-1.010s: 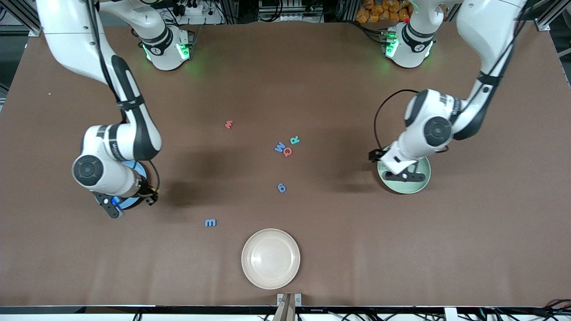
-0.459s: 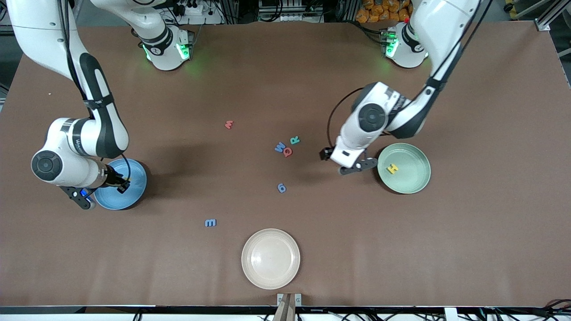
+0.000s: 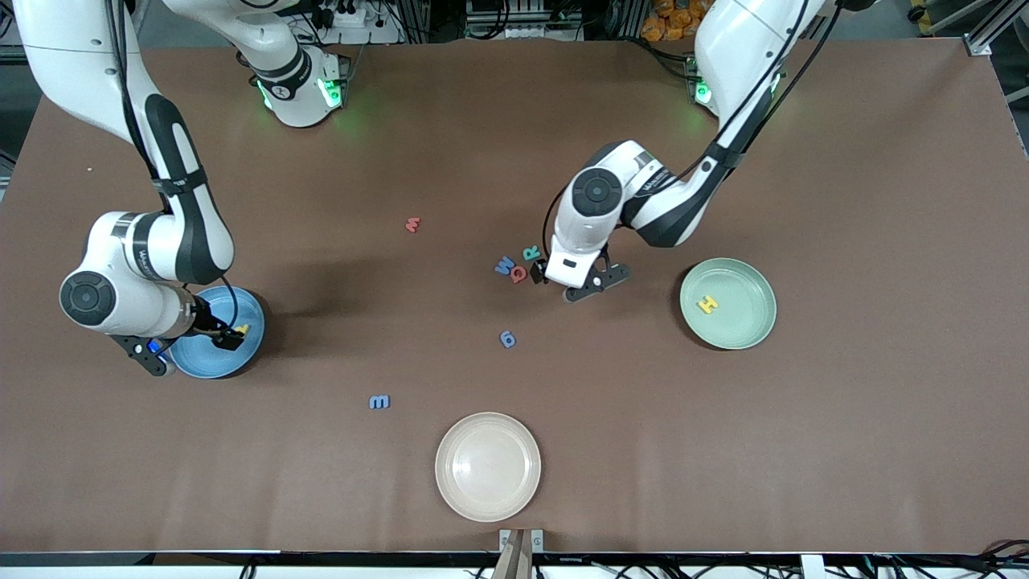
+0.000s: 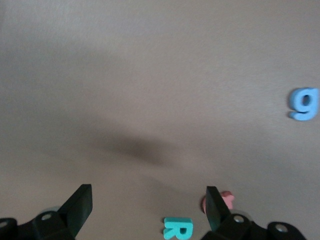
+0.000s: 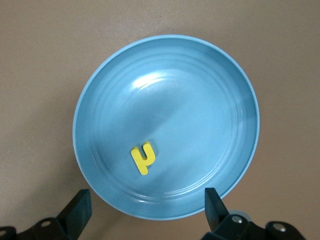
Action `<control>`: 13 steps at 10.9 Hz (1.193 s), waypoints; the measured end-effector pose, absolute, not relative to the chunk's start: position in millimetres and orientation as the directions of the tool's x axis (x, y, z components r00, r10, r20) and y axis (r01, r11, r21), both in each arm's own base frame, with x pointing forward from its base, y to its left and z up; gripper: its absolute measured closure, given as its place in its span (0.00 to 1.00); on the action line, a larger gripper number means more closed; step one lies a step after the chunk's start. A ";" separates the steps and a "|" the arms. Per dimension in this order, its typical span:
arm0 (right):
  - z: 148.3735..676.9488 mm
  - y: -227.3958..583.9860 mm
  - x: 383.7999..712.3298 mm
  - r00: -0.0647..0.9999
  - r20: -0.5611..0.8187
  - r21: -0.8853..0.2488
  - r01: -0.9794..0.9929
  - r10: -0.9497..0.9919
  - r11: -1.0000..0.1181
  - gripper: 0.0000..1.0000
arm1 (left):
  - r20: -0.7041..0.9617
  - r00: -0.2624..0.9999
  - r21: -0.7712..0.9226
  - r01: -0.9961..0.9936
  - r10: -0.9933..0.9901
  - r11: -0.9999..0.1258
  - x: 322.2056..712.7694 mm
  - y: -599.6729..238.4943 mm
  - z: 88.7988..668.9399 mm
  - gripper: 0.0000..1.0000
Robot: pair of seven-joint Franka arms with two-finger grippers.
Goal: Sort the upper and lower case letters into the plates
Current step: 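Move the left gripper to the cyan R while the right reaches the blue m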
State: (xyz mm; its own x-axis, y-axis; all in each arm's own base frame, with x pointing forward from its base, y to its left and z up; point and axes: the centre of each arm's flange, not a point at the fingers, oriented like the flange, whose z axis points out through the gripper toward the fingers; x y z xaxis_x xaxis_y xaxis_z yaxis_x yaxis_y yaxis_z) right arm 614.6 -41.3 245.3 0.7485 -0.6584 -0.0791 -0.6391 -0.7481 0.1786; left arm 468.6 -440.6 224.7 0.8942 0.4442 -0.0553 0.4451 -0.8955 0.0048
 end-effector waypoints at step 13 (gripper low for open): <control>254.4 38.3 636.8 0.750 -0.040 0.127 -0.651 -0.660 -0.748 0.00 | -0.049 0.853 -0.050 0.517 0.519 -0.854 412.0 -500.6 193.5 0.00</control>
State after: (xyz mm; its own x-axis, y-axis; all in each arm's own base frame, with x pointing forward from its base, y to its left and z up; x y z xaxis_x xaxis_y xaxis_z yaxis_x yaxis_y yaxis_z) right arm 636.8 38.3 254.4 0.7501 -0.6601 -0.0398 -0.6515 -0.7480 0.1269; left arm 412.0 -500.6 193.5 0.8532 0.5193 -0.0492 0.5172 -0.8544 -0.0501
